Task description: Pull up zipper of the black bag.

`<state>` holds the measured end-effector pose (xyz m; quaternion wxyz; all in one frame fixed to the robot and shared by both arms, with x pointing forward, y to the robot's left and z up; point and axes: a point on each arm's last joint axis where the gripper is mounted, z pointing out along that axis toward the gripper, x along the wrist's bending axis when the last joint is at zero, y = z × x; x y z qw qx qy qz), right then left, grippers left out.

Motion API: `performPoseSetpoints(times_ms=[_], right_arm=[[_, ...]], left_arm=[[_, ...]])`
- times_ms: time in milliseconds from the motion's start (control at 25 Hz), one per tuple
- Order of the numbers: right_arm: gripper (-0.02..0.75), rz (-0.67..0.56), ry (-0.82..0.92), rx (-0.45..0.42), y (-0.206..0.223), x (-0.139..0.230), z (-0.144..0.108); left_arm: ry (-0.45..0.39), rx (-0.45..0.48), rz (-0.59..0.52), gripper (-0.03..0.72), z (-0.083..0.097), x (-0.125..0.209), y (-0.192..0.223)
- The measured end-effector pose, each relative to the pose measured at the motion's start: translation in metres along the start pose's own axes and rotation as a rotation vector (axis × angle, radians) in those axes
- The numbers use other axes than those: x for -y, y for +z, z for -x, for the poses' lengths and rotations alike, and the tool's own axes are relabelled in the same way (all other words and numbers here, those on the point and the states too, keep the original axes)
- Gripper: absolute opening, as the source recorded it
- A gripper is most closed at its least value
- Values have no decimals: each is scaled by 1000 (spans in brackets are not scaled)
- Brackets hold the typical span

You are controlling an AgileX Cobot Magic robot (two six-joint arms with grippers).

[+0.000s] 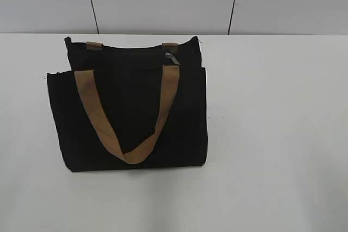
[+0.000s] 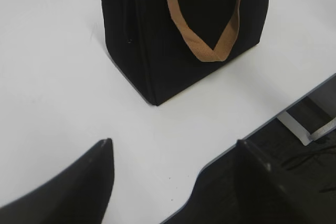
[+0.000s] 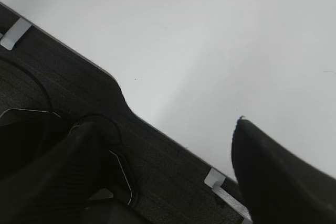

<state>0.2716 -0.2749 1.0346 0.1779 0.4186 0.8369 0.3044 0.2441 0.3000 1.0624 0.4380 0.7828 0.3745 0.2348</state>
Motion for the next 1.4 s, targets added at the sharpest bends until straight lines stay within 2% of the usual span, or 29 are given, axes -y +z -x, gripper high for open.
performPoseSetpoints(times_ms=[160,280,400,640,760,1080,1400], right_arm=[[596,0,1,1,0,0,0],[596,16,46,41,-2,1,2],[595,70,143,149,-9,6,5],[596,218,335,428,-26,21,-1],[596,266,364,497,-31,26,-6],[595,268,369,504,-31,26,-6],[594,269,369,503,-31,26,-6]], left_arm=[[-1,-1,2,532,0,0,0],[-37,-60,0,532,0,0,0],[-109,-183,-3,532,-1,1,-1],[-254,-461,42,532,3,6,-9],[-293,-551,64,532,7,8,-12],[-308,-578,64,493,7,8,-12],[-308,-578,64,410,7,8,-12]])
